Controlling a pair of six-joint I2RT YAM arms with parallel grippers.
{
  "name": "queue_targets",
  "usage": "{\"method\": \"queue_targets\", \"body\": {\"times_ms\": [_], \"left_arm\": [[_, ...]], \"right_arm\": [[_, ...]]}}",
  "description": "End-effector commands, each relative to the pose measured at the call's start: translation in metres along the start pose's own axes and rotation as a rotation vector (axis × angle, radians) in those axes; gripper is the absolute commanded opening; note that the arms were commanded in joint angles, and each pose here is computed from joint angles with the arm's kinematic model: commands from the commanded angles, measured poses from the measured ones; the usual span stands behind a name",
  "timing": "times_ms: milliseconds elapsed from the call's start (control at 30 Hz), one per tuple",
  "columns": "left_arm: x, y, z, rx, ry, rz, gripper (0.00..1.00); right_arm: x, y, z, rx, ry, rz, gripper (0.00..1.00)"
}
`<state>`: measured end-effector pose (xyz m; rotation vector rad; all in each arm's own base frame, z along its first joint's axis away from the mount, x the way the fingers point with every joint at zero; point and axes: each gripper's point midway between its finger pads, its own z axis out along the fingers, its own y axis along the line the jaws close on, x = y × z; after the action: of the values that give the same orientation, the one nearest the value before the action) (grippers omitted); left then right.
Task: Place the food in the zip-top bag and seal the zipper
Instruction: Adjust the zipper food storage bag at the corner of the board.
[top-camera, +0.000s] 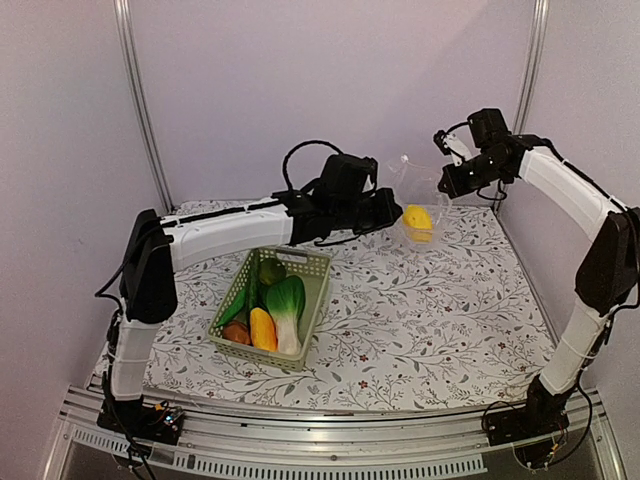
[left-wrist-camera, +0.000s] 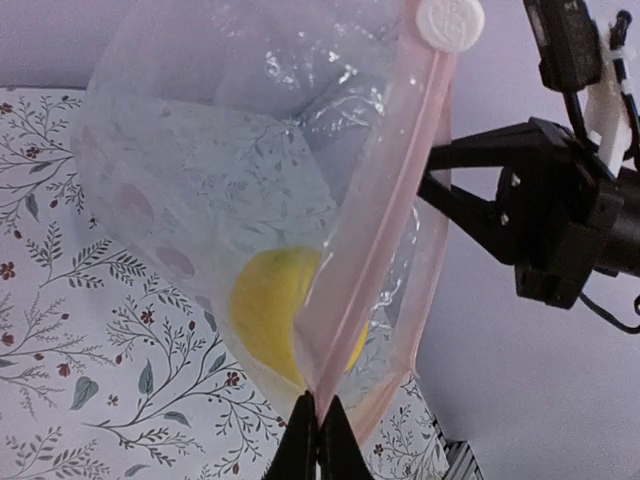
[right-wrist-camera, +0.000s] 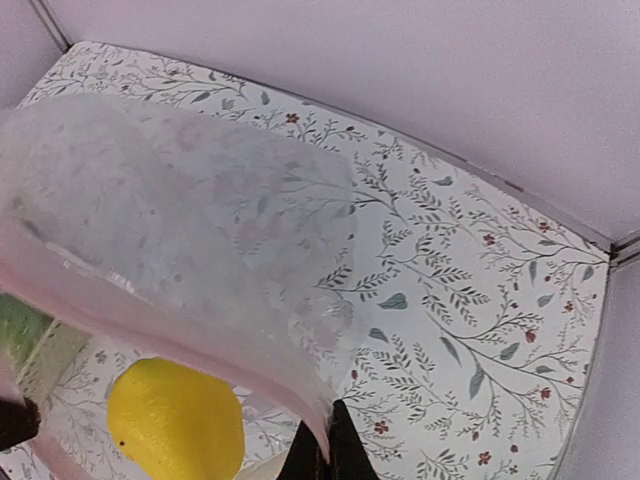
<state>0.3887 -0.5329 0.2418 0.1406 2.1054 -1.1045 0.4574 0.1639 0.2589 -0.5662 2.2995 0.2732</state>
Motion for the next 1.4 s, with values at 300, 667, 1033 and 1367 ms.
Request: {"method": "queue_targets", "body": {"times_ms": [300,667,1033,1367], "left_arm": [[-0.029,-0.032,0.008,0.026,-0.065,0.014,0.0],[-0.041,-0.086,0.004,0.226,-0.126,0.064,0.0],[-0.065,-0.059,0.014,0.157,-0.191,0.017,0.0],[-0.07,-0.015,0.053,0.146,-0.198,0.002,0.0]], "right_arm": [[-0.041,-0.045,-0.044,0.26,-0.106,-0.064,0.0],[-0.035,-0.026,-0.04,0.138,-0.106,-0.045,0.0],[-0.052,-0.056,-0.054,0.214,-0.15,-0.016,0.0],[-0.034,0.006,-0.051,-0.082,-0.127,-0.072,0.0]]}}
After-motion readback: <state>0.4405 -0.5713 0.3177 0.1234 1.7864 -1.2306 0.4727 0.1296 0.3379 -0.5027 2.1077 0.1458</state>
